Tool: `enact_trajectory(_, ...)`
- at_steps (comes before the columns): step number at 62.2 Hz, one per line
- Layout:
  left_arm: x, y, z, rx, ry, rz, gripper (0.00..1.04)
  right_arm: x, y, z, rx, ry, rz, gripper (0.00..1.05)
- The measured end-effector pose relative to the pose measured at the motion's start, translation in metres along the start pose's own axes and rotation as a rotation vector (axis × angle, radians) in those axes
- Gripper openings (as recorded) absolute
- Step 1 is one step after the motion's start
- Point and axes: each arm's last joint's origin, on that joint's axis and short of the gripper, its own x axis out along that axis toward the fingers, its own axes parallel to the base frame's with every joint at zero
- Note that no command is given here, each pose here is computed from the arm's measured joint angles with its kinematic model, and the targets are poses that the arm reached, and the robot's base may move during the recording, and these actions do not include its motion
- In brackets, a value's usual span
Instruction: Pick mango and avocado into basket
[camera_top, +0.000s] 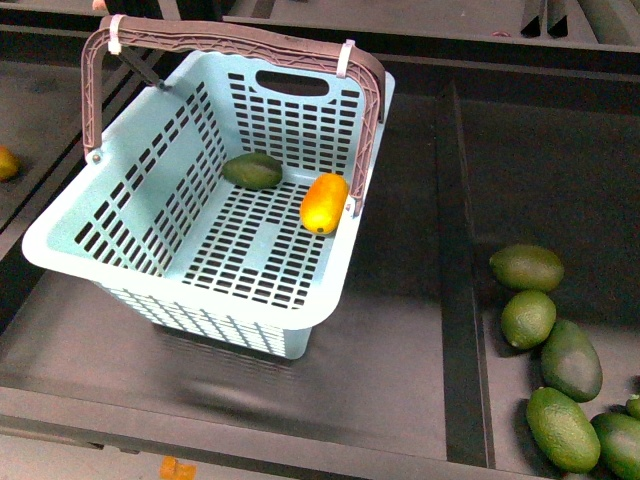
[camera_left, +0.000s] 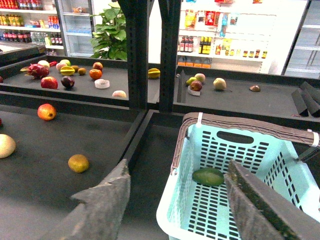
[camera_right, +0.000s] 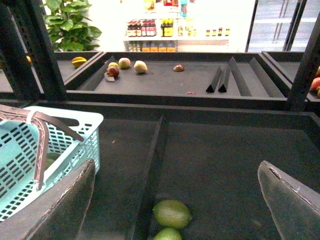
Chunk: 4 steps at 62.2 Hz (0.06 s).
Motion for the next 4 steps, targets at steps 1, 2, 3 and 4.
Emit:
enact_trajectory(1, 0.0, 0.0, 0.0, 0.0, 0.0, 0.0, 0.69, 0.0, 0.0, 0.0, 0.0, 0.0, 0.0, 0.96)
enact_trajectory(2, 0.0, 0.0, 0.0, 0.0, 0.0, 0.0, 0.73, 0.0, 0.0, 0.0, 0.0, 0.0, 0.0, 0.96)
enact_trajectory(3, 0.0, 0.0, 0.0, 0.0, 0.0, 0.0, 0.76, 0.0, 0.0, 0.0, 0.0, 0.0, 0.0, 0.96)
enact_trajectory(4, 0.0, 0.0, 0.0, 0.0, 0.0, 0.0, 0.8, 0.0, 0.0, 0.0, 0.0, 0.0, 0.0, 0.96)
